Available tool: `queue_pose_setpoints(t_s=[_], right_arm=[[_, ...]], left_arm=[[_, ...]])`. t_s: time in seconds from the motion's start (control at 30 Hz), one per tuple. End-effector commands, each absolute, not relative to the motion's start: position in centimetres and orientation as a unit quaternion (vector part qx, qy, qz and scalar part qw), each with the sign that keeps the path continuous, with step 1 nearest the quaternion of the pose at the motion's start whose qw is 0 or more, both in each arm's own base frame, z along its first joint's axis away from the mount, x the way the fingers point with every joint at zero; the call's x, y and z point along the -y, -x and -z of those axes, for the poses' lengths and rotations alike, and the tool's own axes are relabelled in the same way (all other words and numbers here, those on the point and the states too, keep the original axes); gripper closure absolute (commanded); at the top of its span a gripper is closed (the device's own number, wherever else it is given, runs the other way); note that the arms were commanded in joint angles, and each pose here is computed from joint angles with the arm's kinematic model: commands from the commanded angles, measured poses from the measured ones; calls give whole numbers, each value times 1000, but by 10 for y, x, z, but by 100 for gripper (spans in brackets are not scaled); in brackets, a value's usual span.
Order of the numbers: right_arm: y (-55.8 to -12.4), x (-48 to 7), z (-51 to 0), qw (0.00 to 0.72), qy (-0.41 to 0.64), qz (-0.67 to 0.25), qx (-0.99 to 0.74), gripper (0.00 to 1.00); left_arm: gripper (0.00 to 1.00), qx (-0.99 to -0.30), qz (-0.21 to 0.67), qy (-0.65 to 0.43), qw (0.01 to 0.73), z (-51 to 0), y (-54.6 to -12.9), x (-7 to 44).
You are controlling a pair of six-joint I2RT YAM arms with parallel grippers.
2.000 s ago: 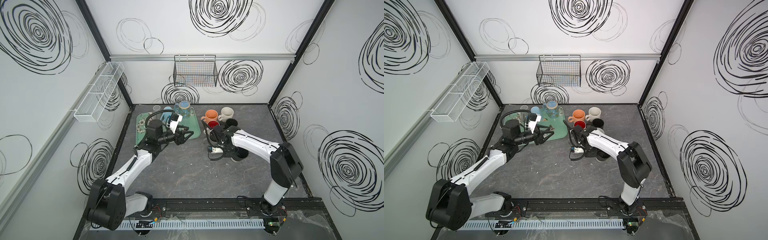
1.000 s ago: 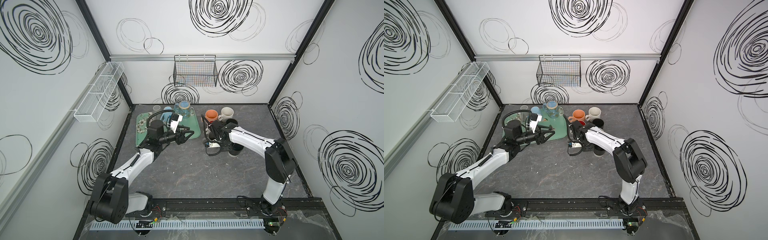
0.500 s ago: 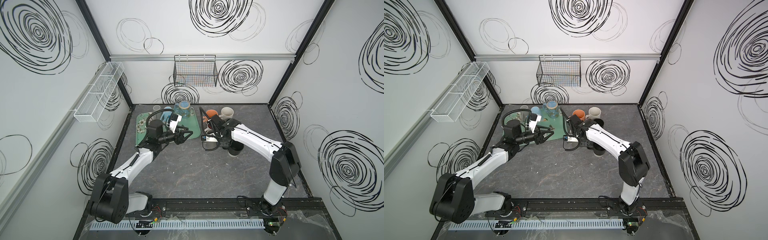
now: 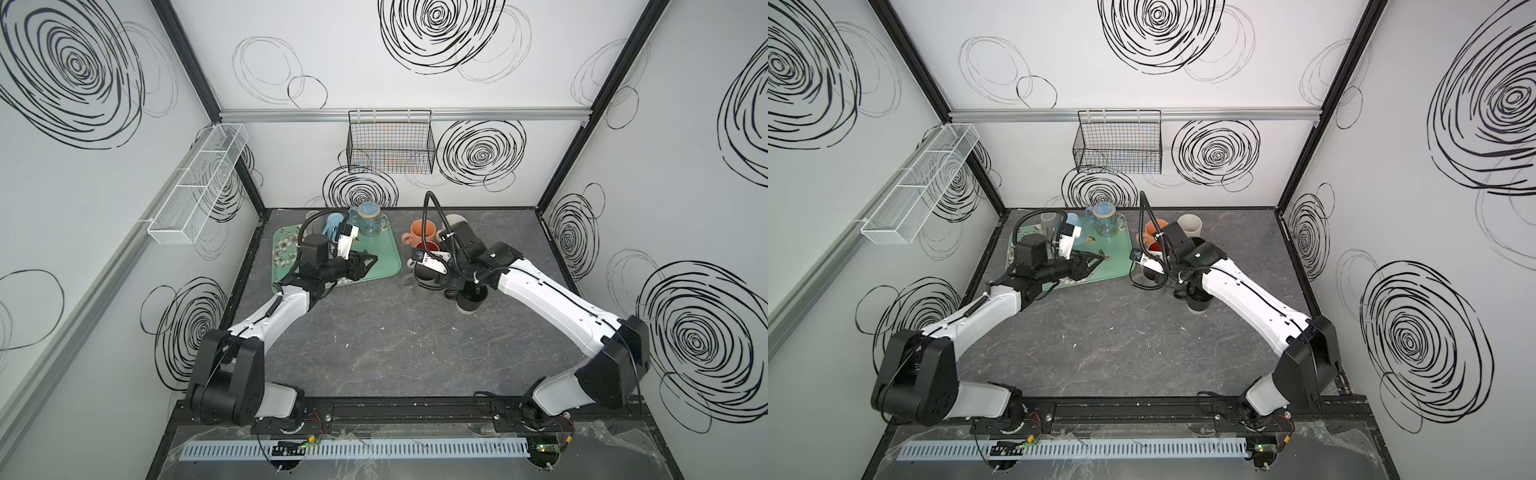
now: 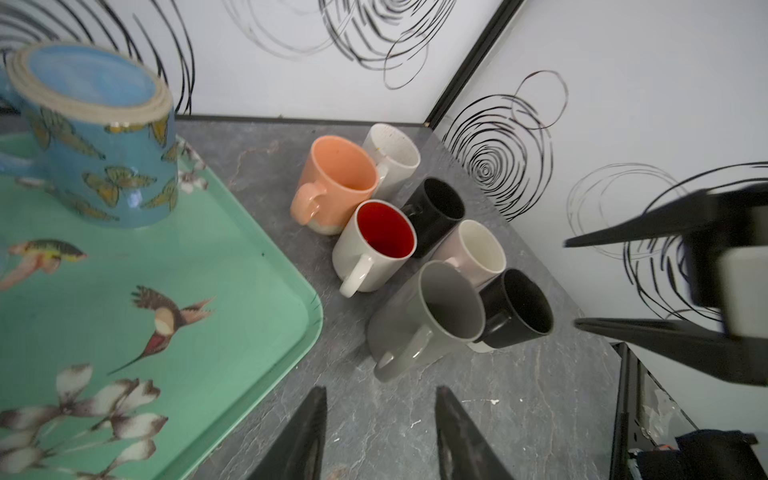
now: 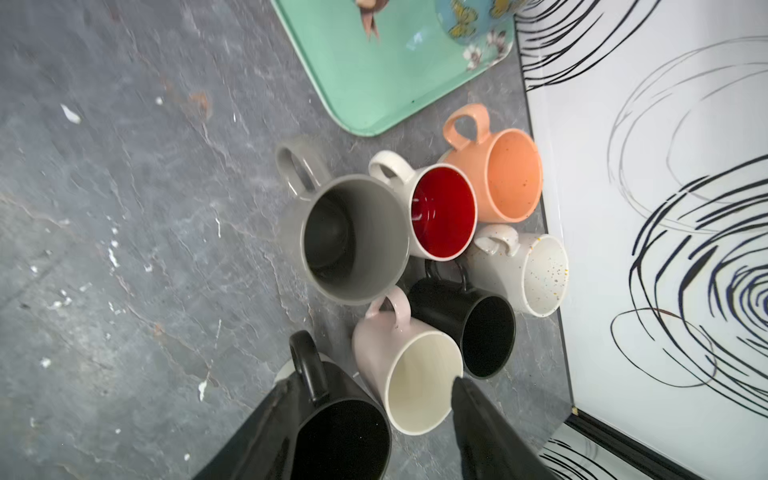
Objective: Turn the mug right side up
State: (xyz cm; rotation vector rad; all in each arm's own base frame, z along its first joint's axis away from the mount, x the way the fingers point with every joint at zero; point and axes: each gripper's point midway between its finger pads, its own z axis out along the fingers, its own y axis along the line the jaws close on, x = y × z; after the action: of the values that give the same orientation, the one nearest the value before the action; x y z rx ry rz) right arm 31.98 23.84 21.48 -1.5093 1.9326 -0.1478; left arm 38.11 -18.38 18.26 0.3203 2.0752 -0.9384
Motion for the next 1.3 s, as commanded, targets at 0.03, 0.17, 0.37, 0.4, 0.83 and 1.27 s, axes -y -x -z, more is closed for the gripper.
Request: queue_pose_setpoints(t_s=[0.03,0.17,0.37,0.4,0.83,1.27], right_arm=[[-329,-274,-245,444,476,-51,-757,33],[-350,-282,-257,488,375,-90,-783,26],[-403,-292,-249,468,244,-100,-843,25],[-411,-295,-243,456,229,-101,-854,26],[-453,-380,-192,409,202,-166,-874,35],[-441,-425,-157,371,252,-213,-868,37]], left_arm=[[61,-847,349,-56,397,-159,-398,176],[52,-863,283,-21,417,-162,-420,145],[38,-879,167,11,446,-184,-467,78],[38,-880,153,14,449,-186,-475,67],[35,-916,72,-71,389,-141,-556,26],[27,-917,93,-178,346,-108,-573,31]])
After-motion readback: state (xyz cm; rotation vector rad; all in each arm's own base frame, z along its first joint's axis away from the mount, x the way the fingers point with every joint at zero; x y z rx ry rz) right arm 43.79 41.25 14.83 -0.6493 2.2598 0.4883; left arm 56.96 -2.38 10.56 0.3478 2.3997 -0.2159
